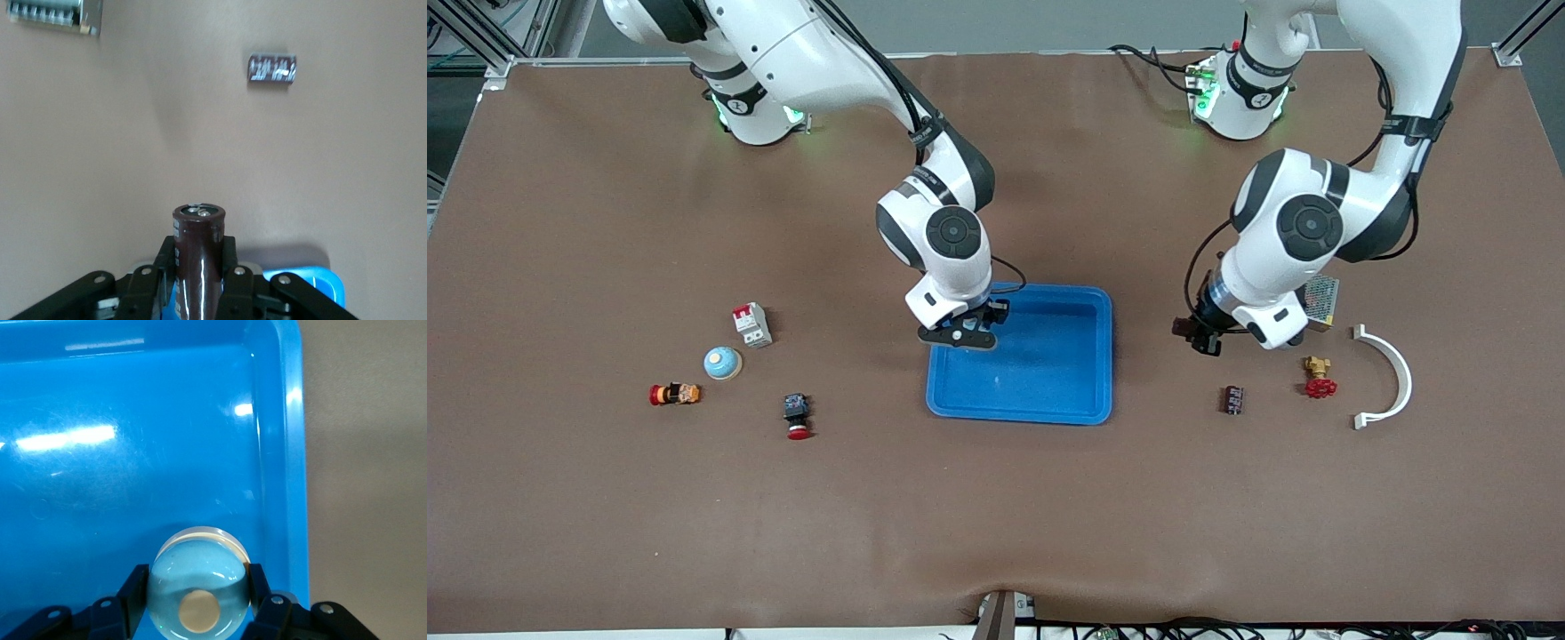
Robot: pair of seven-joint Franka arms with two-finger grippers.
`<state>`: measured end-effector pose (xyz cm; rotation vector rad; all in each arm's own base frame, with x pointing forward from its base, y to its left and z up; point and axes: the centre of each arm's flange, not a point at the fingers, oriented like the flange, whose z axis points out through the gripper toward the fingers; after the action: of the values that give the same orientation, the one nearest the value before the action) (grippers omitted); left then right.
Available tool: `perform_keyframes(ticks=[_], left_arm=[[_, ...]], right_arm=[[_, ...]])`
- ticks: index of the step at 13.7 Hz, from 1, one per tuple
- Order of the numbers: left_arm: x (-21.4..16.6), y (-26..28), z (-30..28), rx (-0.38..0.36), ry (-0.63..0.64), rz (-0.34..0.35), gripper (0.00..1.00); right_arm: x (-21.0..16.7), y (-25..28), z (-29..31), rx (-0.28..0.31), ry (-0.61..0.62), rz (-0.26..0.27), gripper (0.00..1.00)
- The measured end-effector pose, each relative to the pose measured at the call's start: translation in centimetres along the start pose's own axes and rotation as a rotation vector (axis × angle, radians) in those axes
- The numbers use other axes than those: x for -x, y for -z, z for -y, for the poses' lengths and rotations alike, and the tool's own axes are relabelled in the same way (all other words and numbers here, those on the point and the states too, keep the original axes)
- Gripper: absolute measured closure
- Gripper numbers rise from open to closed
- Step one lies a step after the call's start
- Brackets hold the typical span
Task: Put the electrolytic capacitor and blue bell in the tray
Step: 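Release the bell into the tray with the right gripper while the left holds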
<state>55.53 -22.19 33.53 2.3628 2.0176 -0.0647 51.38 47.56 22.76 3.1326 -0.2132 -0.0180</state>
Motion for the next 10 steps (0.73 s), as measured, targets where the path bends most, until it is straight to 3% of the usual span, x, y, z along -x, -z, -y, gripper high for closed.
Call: perform_keyframes(ticks=[10], left_arm=[[10.5, -0.6, 4.0, -0.004, 0.101, 0.05, 0.7]], right_arm=[[0.8, -1.9, 0.6, -0.007, 0.012, -0.005, 0.35]])
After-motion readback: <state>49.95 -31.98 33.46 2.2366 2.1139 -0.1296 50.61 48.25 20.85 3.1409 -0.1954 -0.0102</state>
